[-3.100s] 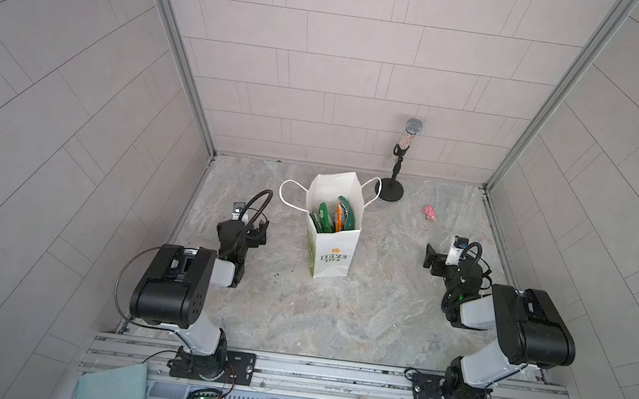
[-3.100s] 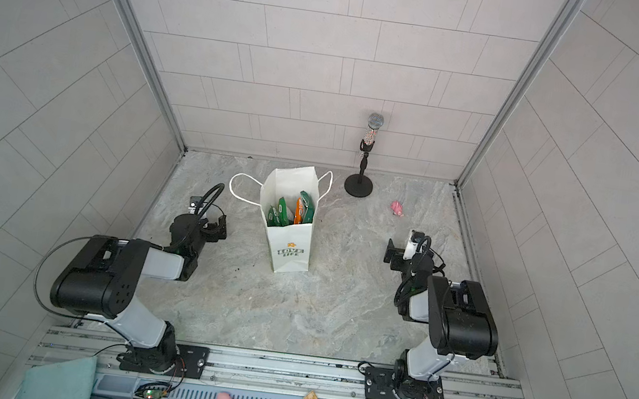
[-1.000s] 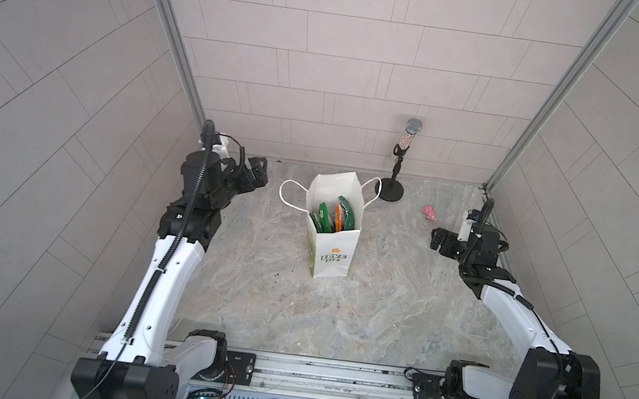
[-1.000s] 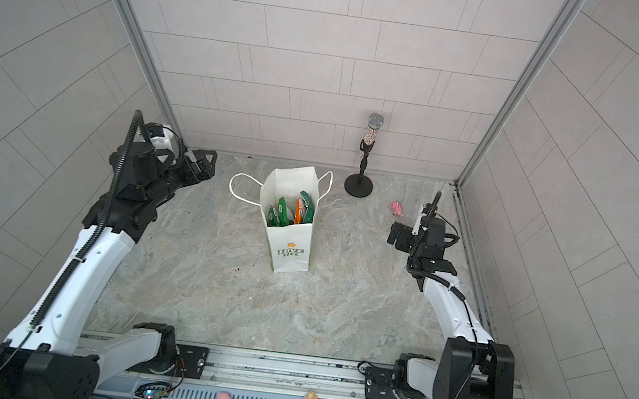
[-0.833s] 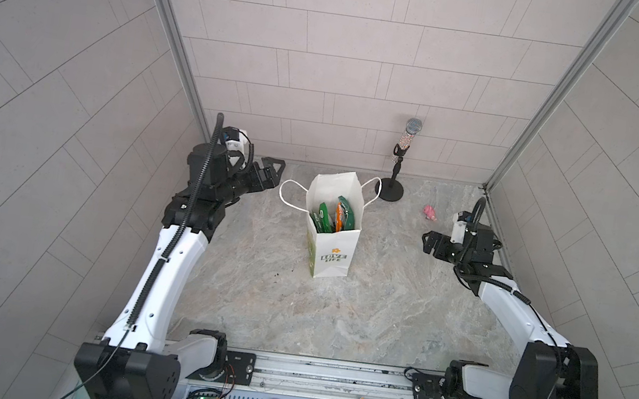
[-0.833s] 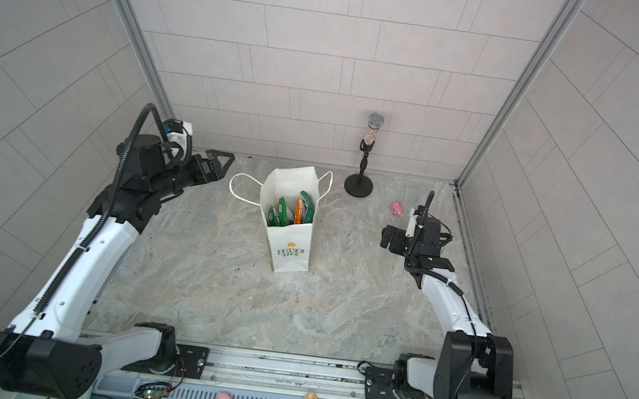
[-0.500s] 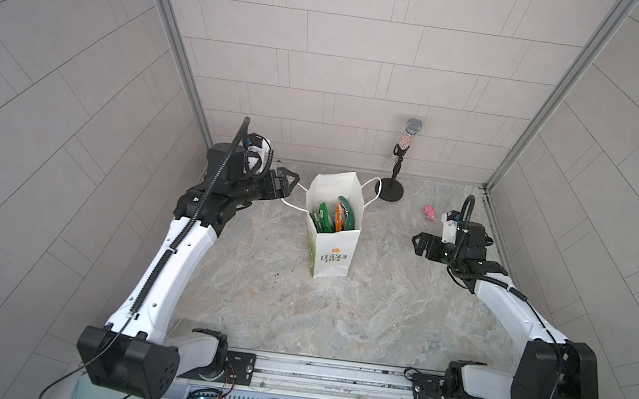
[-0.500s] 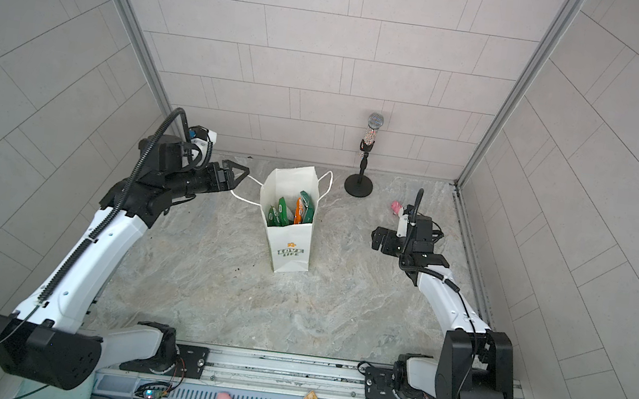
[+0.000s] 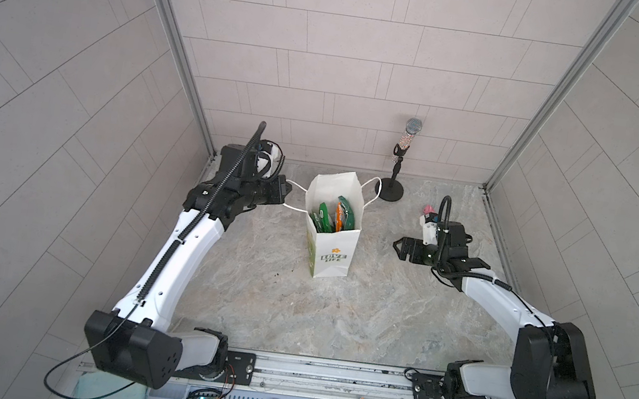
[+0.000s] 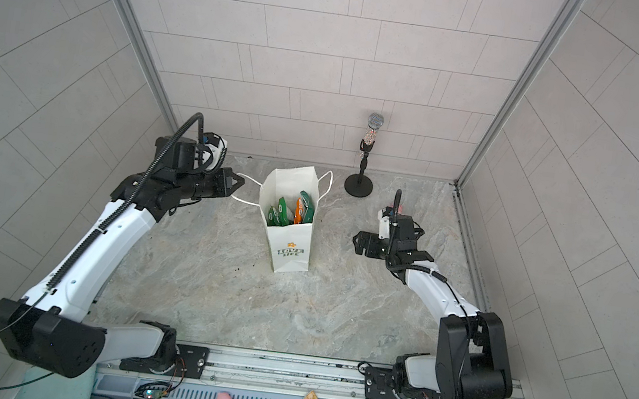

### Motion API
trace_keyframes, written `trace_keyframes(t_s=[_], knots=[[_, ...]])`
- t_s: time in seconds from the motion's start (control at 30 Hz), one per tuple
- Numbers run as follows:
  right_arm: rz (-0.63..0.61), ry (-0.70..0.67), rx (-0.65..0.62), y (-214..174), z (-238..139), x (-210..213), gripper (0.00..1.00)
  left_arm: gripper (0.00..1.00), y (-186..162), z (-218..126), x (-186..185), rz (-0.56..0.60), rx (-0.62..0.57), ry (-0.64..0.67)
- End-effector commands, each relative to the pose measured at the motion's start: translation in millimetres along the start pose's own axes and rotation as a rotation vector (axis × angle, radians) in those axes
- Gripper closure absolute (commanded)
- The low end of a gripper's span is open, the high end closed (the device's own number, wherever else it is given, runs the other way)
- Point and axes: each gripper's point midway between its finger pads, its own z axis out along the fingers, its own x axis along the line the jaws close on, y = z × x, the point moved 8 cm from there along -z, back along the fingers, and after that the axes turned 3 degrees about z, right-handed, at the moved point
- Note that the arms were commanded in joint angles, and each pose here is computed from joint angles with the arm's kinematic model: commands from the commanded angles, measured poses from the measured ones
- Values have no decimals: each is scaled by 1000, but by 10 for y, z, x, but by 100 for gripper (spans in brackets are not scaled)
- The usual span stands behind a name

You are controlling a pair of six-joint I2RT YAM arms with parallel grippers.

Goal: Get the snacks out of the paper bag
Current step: 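Raise the left gripper to the bag's top edge while the right gripper approaches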

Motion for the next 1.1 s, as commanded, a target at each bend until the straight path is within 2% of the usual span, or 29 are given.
trace_keyframes(t_s=[0.0, 0.5, 0.73, 0.93, 1.07], knots=[[-7, 60, 17, -53, 118, 180, 5, 100, 141, -111, -86, 60, -35, 3], [-38, 247, 111, -374, 667, 1028, 11, 100, 589, -79, -235, 180, -60, -23], [-41, 328, 131, -519, 840, 1427, 11, 100, 755, -57, -364, 209, -73, -106], [-44, 333, 107, -538, 903, 1605, 11, 100, 731, -13, -598, 257, -51, -196], [-42, 263, 95, -569, 856, 1505, 10, 100, 618, 73, -742, 279, -4, -247]])
